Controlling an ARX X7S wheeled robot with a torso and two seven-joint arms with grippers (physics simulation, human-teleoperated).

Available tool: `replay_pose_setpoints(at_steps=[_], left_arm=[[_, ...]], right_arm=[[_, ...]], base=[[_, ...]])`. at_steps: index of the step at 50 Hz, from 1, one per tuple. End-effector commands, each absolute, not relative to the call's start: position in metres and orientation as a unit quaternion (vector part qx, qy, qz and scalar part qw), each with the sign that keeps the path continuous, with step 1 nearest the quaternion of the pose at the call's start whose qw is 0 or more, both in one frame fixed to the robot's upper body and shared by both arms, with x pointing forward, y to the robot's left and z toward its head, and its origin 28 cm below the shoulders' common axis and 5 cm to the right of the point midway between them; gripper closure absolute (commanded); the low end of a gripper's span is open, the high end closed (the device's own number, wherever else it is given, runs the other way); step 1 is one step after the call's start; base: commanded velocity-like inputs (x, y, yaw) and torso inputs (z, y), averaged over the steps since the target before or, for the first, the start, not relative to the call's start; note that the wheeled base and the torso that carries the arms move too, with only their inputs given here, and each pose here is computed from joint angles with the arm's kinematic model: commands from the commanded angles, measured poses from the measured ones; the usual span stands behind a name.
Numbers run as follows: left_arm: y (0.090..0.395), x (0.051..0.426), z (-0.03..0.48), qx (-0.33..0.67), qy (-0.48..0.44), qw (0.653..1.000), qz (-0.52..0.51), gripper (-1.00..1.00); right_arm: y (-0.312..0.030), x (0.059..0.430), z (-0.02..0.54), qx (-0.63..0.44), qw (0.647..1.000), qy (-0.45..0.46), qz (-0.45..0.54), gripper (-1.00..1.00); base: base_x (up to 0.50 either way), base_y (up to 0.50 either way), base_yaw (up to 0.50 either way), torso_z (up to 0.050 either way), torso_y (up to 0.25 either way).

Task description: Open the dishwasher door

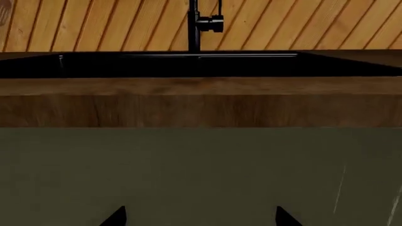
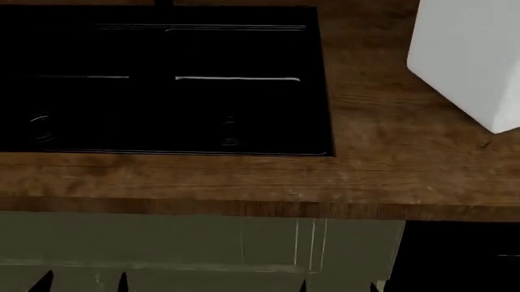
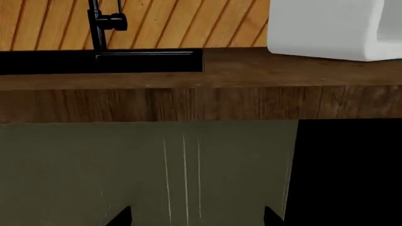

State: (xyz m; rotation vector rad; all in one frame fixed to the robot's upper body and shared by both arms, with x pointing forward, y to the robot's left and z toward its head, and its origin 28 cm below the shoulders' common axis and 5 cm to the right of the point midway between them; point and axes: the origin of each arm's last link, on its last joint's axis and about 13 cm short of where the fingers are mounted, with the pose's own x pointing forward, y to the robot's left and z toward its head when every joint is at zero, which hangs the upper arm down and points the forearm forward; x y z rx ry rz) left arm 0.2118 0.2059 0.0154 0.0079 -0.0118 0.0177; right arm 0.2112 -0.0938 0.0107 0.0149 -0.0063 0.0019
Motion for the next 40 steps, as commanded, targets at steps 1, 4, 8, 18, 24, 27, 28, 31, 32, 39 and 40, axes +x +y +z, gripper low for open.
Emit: replay_pose_setpoints(at_steps=[1, 4, 8, 18, 24, 27, 28, 31, 32, 39, 40], left_arm=[[0.2073, 0.2104, 0.016, 0.006, -0.008, 1.0, 0.015, -1.0], [0.2071, 0.2097, 0.0156, 0.007, -0.008, 1.0, 0.015, -1.0], [0.2075, 0.21, 0.0172, 0.001, -0.016, 1.0, 0.017, -1.0], [0.2088, 0.2096, 0.0187, -0.006, -0.018, 1.0, 0.023, -1.0], [0.2083, 0.2102, 0.0196, -0.001, -0.022, 0.999, 0.023, -1.0], [0.2081, 0.2105, 0.0197, -0.001, -0.023, 1.0, 0.021, -1.0], [0.208, 0.2105, 0.0198, -0.002, -0.023, 1.0, 0.02, -1.0], [0.2078, 0.2107, 0.0202, -0.001, -0.024, 1.0, 0.02, -1.0], [0.2079, 0.2108, 0.0199, -0.002, -0.023, 1.0, 0.019, -1.0], [0.2079, 0.2111, 0.0187, 0.002, -0.025, 1.0, 0.018, -1.0], [0.2079, 0.2111, 0.0189, 0.002, -0.025, 1.0, 0.018, -1.0]], right_arm=[[-0.0924, 0.2095, 0.0087, 0.008, 1.0, 0.001, 0.003, -1.0], [-0.0925, 0.2101, 0.0077, 0.009, 1.0, -0.001, 0.002, -1.0], [-0.0921, 0.2095, 0.0089, 0.007, 1.0, -0.002, 0.003, -1.0], [-0.0913, 0.2081, 0.009, 0.016, 1.0, -0.002, 0.007, -1.0], [-0.0921, 0.2078, 0.0088, 0.019, 1.0, -0.001, 0.006, -1.0], [-0.0921, 0.2078, 0.0087, 0.019, 1.0, 0.0, 0.006, -1.0], [-0.0921, 0.2078, 0.0085, 0.019, 1.0, 0.0, 0.006, -1.0], [-0.0924, 0.2074, 0.0086, 0.02, 1.0, -0.001, 0.006, -1.0], [-0.0926, 0.2075, 0.0084, 0.02, 1.0, 0.0, 0.005, -1.0], [-0.0925, 0.2071, 0.0088, 0.021, 1.0, -0.001, 0.005, -1.0], [-0.0923, 0.2071, 0.009, 0.02, 1.0, -0.001, 0.006, -1.0]], base=[[-0.5, 0.0, 0.0, 0.0, 0.0], [-0.33, 0.0, 0.0, 0.0, 0.0], [0.0, 0.0, 0.0, 0.0, 0.0], [0.0, -0.14, 0.0, 0.0, 0.0], [0.0, -0.5, 0.0, 0.0, 0.0], [0.0, -0.5, 0.0, 0.0, 0.0], [0.0, -0.5, 0.0, 0.0, 0.0], [0.0, -0.5, 0.0, 0.0, 0.0], [0.0, -0.5, 0.0, 0.0, 0.0], [0.0, -0.5, 0.0, 0.0, 0.0], [0.0, -0.5, 0.0, 0.0, 0.0]])
